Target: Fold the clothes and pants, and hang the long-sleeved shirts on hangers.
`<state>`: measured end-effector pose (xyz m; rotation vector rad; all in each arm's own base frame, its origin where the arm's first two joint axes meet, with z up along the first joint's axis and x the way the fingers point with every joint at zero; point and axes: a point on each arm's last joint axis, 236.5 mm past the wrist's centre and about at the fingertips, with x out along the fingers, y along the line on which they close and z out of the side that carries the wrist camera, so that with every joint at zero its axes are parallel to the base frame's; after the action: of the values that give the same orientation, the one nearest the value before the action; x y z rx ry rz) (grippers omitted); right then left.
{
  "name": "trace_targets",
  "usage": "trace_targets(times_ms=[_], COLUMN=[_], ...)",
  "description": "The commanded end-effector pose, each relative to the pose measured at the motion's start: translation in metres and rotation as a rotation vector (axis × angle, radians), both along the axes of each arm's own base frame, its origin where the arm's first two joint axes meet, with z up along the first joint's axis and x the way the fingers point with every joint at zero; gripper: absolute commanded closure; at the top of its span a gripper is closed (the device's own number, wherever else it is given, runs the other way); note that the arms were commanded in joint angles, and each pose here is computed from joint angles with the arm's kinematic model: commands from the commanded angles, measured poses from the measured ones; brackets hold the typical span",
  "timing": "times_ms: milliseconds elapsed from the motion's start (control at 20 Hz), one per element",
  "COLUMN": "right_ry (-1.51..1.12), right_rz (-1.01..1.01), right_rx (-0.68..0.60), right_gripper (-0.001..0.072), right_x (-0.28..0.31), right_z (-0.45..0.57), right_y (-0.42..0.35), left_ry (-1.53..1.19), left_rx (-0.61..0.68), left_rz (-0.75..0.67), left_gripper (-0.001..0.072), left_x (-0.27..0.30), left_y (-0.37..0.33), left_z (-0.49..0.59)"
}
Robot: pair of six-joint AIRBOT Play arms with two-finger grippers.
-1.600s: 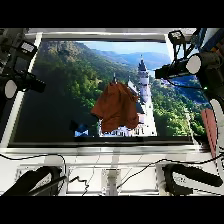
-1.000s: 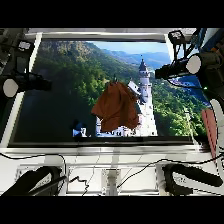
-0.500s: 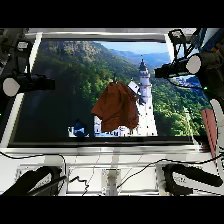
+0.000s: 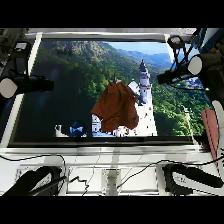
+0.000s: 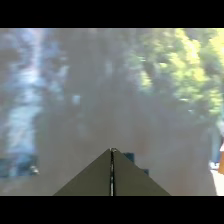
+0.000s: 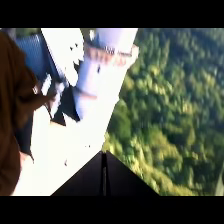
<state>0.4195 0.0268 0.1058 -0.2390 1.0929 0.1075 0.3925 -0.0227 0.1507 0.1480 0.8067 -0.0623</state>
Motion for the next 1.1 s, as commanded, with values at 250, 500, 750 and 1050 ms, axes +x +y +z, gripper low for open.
trace_targets(times_ms=[250,500,750,1050], right_ry=[0.367,0.405,0.349,0.429], right_rz=[0.004,-0.030,-0.085,-0.268], right_rx=[0.438,0.754,0.802,0.765], right_gripper=[0.0612,0.0302,0.0180,0.0178], right_x=[-0.147,-0.164,-0.153,-0.144], right_z=[-0.125,-0.151,-0.152,-0.196], right_y=[0.049,0.137,0.194,0.174], left_ry=[-0.183,-0.114,-0.024,0.001], left_rx=[-0.026,-0.097,-0.089,-0.082], left_rz=[0.015,-0.008,-0.003,-0.003], left_gripper=[0.0694,0.0694,0.0694,0.0694], left_x=[-0.040,-0.038,-0.033,-0.029], left_y=[0.008,-0.009,-0.009,-0.009], left_z=[0.072,0.046,0.010,0.000])
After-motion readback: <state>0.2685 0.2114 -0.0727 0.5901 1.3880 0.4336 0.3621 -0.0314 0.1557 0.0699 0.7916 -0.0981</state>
